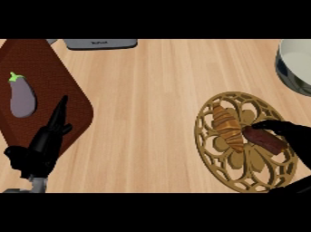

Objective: Pick the sweet potato from the placemat and place it in the bowl

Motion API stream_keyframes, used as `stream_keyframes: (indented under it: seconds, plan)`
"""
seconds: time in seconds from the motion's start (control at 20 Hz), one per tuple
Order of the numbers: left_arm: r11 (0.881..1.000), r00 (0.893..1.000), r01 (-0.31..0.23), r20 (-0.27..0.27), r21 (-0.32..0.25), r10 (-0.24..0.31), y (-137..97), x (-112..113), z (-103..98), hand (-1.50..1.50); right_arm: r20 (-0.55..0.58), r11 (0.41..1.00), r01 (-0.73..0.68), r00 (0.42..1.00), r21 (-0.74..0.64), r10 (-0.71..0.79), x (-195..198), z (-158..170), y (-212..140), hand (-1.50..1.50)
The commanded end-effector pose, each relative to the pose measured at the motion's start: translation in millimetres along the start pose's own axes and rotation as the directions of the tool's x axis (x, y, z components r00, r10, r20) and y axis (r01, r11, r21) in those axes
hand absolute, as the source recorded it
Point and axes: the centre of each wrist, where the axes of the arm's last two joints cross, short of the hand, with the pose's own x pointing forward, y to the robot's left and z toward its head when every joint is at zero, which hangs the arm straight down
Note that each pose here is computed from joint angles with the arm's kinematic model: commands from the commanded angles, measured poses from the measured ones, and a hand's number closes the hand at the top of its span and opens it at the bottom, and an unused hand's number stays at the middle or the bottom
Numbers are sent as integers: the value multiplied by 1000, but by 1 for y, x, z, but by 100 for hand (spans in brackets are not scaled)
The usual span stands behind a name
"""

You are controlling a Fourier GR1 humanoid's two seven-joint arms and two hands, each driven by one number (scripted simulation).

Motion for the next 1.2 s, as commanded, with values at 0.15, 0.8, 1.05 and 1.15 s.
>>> stream_keyframes:
  seconds: [0.15,0.8,1.05,1.15]
  plan:
    - [1000,998,-23,50,-13,24,-22,12,-31,0,167,995,-100,981,-13,100,36,61,-79,-150]
    - [998,998,-41,38,-37,42,-48,16,-48,0,-228,933,-315,908,177,350,79,22,-111,-150]
    - [998,999,-38,31,-48,39,-33,11,-23,0,-318,895,-328,851,301,419,65,19,-93,-150]
    - [999,997,-35,69,-40,38,-34,32,-46,0,-351,885,-337,826,321,441,63,12,-111,-150]
